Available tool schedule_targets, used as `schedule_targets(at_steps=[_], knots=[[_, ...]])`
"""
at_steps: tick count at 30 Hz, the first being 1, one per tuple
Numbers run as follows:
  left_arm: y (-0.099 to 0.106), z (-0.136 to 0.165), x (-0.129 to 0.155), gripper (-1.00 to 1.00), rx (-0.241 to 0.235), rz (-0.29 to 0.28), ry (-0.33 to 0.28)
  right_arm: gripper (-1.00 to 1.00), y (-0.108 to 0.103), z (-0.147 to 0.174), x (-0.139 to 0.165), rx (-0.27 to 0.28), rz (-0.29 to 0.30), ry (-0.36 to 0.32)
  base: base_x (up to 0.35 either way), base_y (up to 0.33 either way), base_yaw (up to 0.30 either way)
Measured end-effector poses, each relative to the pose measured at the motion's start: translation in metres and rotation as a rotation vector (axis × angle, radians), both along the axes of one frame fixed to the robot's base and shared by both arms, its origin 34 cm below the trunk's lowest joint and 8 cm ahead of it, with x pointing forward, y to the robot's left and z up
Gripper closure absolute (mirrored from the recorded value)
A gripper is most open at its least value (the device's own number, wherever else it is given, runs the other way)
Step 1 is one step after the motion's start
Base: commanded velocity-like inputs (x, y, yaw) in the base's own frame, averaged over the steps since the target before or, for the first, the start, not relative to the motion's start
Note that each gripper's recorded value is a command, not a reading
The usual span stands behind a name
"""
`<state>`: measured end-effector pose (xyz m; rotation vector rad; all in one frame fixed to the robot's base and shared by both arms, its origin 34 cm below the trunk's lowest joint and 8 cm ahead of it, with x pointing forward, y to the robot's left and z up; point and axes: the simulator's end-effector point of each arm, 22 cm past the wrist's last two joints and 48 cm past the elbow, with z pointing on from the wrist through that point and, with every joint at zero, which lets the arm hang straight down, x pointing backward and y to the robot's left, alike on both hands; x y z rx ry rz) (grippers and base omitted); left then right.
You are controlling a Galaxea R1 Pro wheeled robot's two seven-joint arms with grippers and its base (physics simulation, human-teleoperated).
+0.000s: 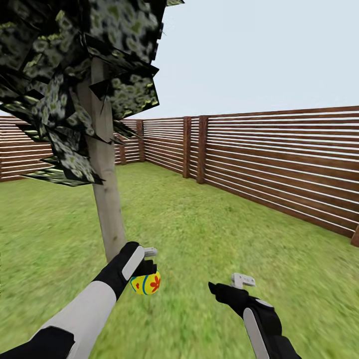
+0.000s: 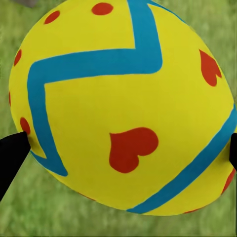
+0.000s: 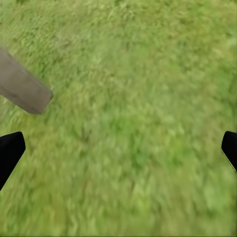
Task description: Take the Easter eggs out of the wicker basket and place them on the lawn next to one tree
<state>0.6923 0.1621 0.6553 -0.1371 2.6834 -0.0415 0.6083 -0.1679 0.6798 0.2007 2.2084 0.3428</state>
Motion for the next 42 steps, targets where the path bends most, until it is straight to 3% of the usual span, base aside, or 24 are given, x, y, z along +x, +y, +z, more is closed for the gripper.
schedule_targets(at_steps=[14, 27, 42], knots=[[-0.0002, 0.0011, 0.0018, 1.0, -0.001, 0.003, -0.01, -1.0, 0.0004, 0.0004, 0.0, 0.0, 0.001, -0.001, 0.229, -0.243, 0.009], [-0.0004, 0.0067, 0.0021, 1.0, 0.0, 0.004, -0.02, -1.0, 0.0009, 0.0054, 0.0002, 0.0, 0.002, -0.011, 0.208, -0.258, 0.21], [-0.0007, 0.0079, 0.0025, 1.0, -0.001, 0.004, -0.023, -1.0, 0.0007, 0.0065, 0.0003, 0.0, 0.002, -0.014, 0.173, -0.279, 0.064]])
